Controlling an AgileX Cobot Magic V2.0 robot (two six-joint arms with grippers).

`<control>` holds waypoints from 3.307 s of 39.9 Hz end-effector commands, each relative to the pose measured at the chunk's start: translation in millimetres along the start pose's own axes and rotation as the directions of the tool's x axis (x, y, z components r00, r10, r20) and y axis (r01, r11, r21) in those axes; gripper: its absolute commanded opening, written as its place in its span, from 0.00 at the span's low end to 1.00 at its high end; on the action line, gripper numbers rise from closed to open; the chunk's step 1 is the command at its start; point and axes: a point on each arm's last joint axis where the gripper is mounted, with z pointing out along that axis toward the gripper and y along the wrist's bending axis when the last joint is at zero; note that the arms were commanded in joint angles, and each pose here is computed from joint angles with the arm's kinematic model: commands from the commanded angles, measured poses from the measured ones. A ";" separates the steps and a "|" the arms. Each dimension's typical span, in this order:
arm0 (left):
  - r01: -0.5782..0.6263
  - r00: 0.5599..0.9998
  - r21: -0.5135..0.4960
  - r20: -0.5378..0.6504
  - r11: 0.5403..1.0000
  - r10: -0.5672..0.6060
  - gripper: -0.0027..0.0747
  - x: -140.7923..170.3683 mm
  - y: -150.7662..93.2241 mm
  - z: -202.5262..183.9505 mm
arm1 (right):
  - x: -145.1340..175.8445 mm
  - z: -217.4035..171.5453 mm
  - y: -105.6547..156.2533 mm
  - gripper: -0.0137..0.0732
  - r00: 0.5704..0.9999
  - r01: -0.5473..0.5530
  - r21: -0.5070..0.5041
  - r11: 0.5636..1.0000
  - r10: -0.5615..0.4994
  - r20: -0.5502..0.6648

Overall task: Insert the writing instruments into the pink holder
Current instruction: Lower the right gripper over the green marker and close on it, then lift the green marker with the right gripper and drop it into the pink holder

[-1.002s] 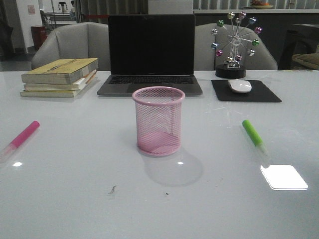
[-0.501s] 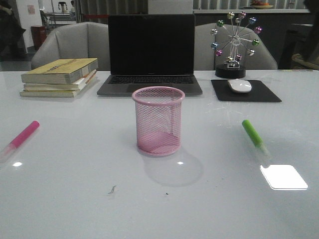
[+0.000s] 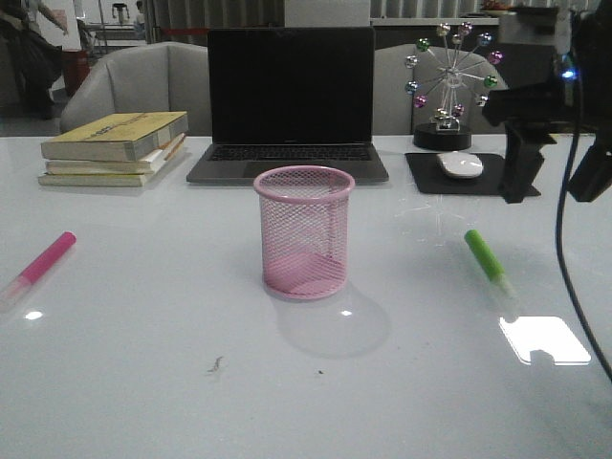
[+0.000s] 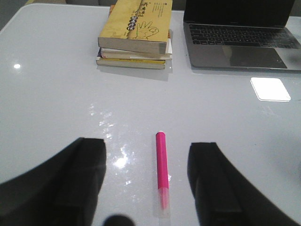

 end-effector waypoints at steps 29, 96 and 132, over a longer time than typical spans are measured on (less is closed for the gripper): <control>0.008 0.993 0.001 0.116 1.000 -0.008 0.62 -19.8 -1.7 -4.1 | -56.1 52.9 3.4 0.78 0.997 0.009 -0.011 1.000 -0.010 -0.078; 0.004 0.993 0.001 0.114 1.000 -0.004 0.62 -19.6 -1.7 -4.1 | -16.0 -96.0 133.3 0.22 0.561 0.360 -0.127 0.924 -0.106 0.821; 0.003 0.994 0.002 0.110 1.000 -0.003 0.62 -19.3 -1.8 -4.0 | 15.0 -2.4 159.1 0.63 0.517 0.444 -0.115 0.889 -0.149 0.843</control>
